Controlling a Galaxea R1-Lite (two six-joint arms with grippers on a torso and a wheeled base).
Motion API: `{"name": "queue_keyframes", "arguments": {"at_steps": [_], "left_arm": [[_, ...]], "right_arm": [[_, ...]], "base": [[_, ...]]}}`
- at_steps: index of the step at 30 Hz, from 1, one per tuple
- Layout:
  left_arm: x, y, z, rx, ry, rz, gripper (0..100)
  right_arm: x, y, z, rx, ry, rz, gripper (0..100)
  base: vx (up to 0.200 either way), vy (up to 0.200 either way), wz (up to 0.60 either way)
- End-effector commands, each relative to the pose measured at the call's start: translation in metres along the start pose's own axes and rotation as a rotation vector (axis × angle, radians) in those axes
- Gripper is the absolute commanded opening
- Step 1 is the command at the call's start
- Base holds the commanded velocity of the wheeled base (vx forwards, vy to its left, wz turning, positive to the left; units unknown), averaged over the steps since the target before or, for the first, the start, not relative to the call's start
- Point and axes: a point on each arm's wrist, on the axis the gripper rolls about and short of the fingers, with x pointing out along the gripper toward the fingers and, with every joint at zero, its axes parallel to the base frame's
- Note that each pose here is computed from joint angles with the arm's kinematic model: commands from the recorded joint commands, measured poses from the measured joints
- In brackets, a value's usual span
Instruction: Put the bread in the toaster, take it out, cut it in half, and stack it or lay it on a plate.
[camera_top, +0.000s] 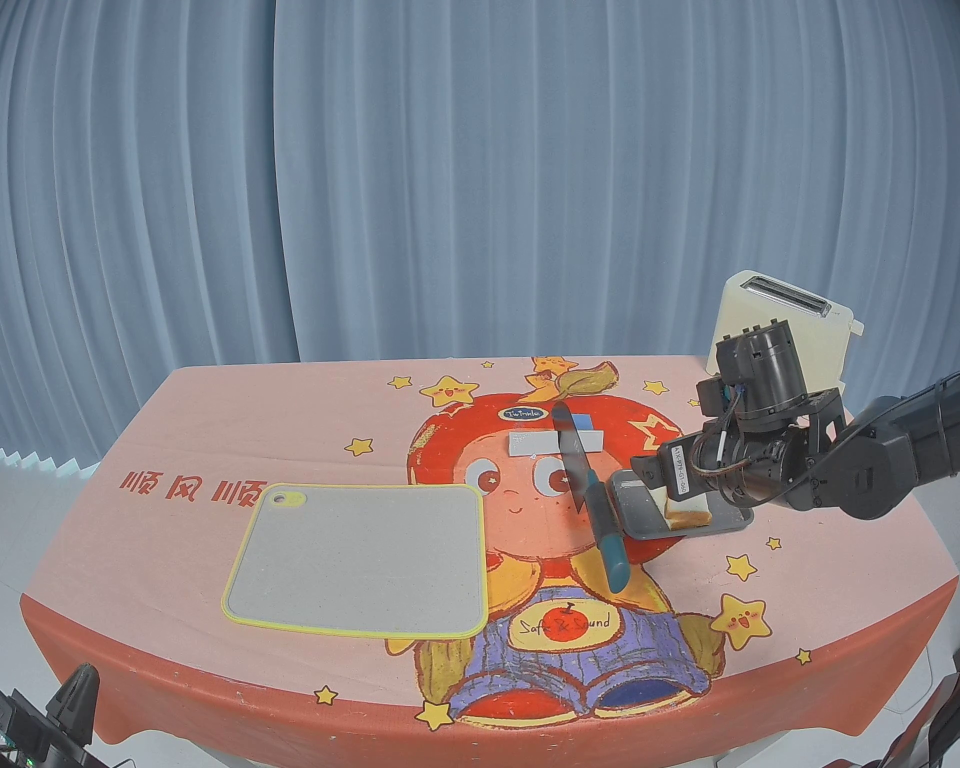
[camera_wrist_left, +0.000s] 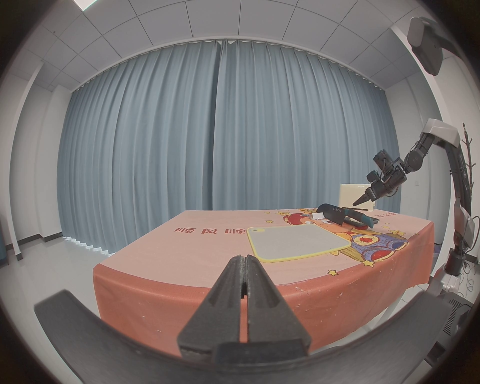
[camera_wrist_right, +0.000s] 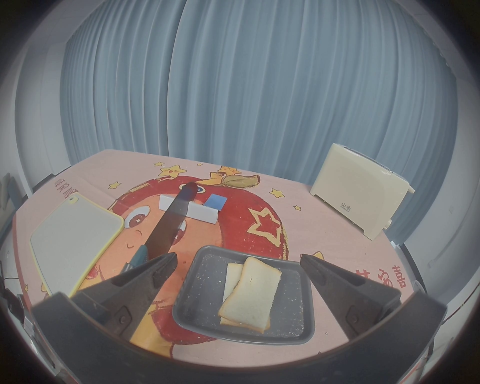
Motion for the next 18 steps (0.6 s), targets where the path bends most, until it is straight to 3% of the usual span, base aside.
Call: {"name": "queue_keyframes", "arguments": {"at_steps": [1, 7, 8, 10, 18], "left_arm": [[0.001, 0.000, -0.005, -0.001, 0.018, 0.001, 0], [0.001, 0.000, -0.005, -0.001, 0.018, 0.001, 0], [0.001, 0.000, -0.005, -0.001, 0.018, 0.001, 0], [0.001, 0.000, -0.005, -0.001, 0.018, 0.001, 0], [0.001, 0.000, -0.005, -0.001, 0.018, 0.001, 0]], "right_arm": [[-0.009, -0.003, 0.005, 0.011, -0.028, 0.002, 100], [-0.018, -0.007, 0.011, 0.036, -0.058, 0.005, 100], [-0.021, -0.008, 0.013, 0.066, -0.070, 0.009, 100], [-0.021, -0.009, 0.014, 0.085, -0.071, 0.007, 100], [-0.030, -0.013, 0.015, 0.101, -0.089, 0.005, 100]], "base": [[0.000, 0.000, 0.00], [0.000, 0.000, 0.00], [0.000, 0.000, 0.00], [0.000, 0.000, 0.00], [0.000, 0.000, 0.00]]}}
